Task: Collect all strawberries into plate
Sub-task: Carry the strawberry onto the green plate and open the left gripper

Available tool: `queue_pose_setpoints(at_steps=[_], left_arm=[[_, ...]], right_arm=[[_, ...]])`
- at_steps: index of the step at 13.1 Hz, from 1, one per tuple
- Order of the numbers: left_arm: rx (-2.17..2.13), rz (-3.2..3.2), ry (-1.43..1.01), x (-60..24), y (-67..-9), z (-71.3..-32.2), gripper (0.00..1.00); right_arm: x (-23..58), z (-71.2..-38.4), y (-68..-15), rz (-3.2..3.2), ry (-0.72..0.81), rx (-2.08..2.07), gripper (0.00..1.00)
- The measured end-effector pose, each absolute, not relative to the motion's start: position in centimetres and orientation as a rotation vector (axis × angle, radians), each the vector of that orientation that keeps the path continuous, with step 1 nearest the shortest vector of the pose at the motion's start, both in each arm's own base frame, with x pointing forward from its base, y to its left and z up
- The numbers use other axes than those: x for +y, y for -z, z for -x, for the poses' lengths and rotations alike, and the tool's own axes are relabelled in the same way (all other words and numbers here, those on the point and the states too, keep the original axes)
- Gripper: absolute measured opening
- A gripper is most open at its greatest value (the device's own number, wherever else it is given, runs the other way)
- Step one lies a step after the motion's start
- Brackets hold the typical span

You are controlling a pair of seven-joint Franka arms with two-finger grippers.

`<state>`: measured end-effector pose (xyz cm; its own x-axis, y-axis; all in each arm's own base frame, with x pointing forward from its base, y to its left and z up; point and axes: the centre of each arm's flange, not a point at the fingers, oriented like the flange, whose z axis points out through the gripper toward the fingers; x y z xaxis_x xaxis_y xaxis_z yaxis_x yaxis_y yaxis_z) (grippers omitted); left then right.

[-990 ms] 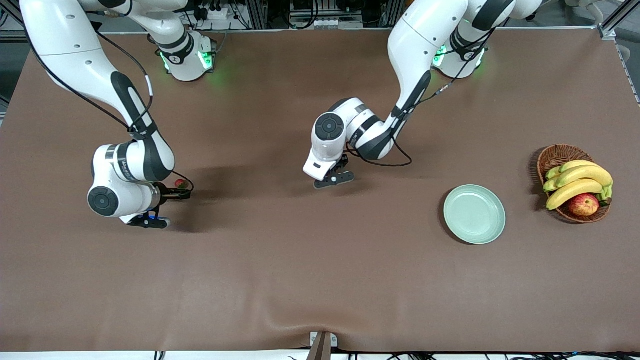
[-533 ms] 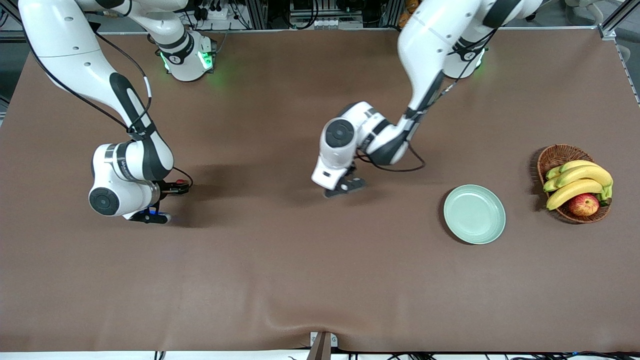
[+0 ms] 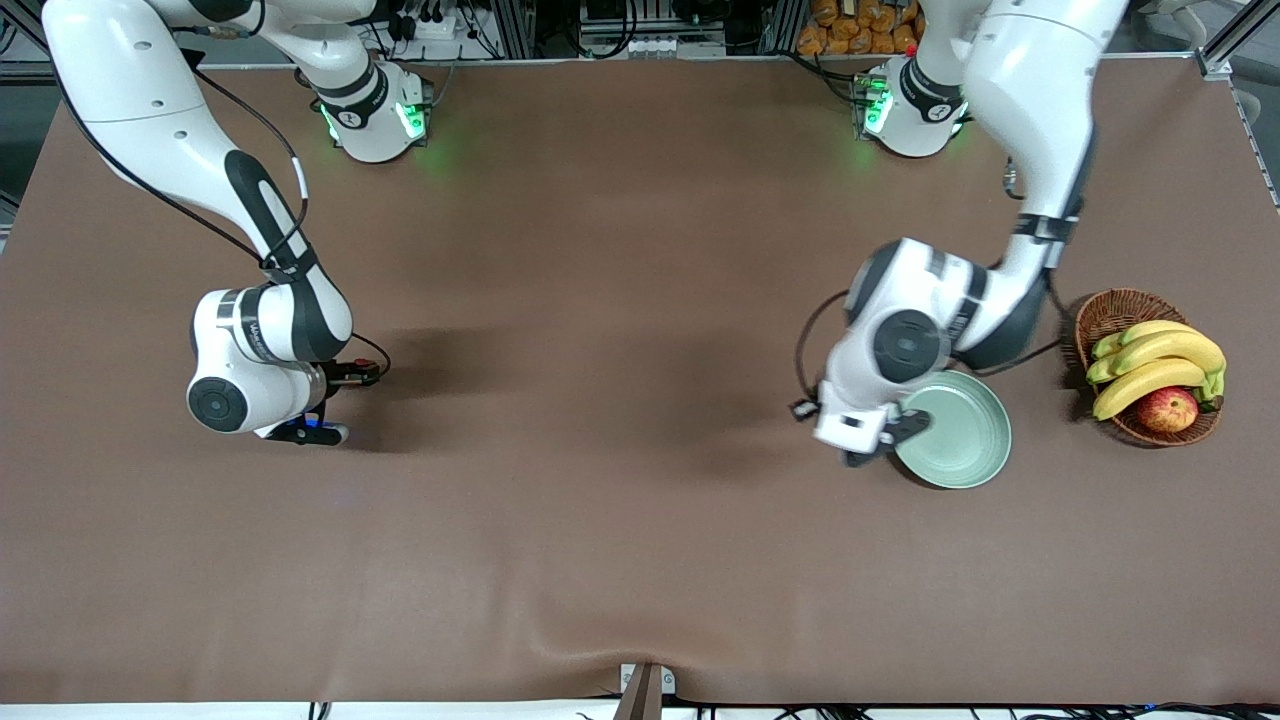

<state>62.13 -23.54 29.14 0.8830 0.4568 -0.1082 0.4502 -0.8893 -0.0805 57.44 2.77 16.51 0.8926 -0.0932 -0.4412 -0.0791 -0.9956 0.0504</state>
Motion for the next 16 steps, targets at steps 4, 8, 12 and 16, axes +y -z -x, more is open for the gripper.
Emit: queue_pose_setpoints(at_steps=[4,8,12,16], left_arm=[[-0.678,2.991,-0.294,-14.1,-26.2,-63.1,0.30],[-0.505,3.038,-0.386,-8.1,-22.4,-63.6,0.30],[-0.465,3.058,-0.380,-8.8,-20.5,-63.6,0.61],[-0.448,3.053,-0.390,-9.4,-22.7,-63.5,1.00]], right_arm=[[3.0,-57.4,-16.4,-3.026,0.711,-0.131,0.33],[4.1,-58.1,-17.0,-3.038,0.674,-0.106,0.33],[12.4,-61.4,-21.8,-3.176,0.530,-0.142,0.33],[30.4,-59.2,-26.0,-3.290,0.447,-0.261,0.33]])
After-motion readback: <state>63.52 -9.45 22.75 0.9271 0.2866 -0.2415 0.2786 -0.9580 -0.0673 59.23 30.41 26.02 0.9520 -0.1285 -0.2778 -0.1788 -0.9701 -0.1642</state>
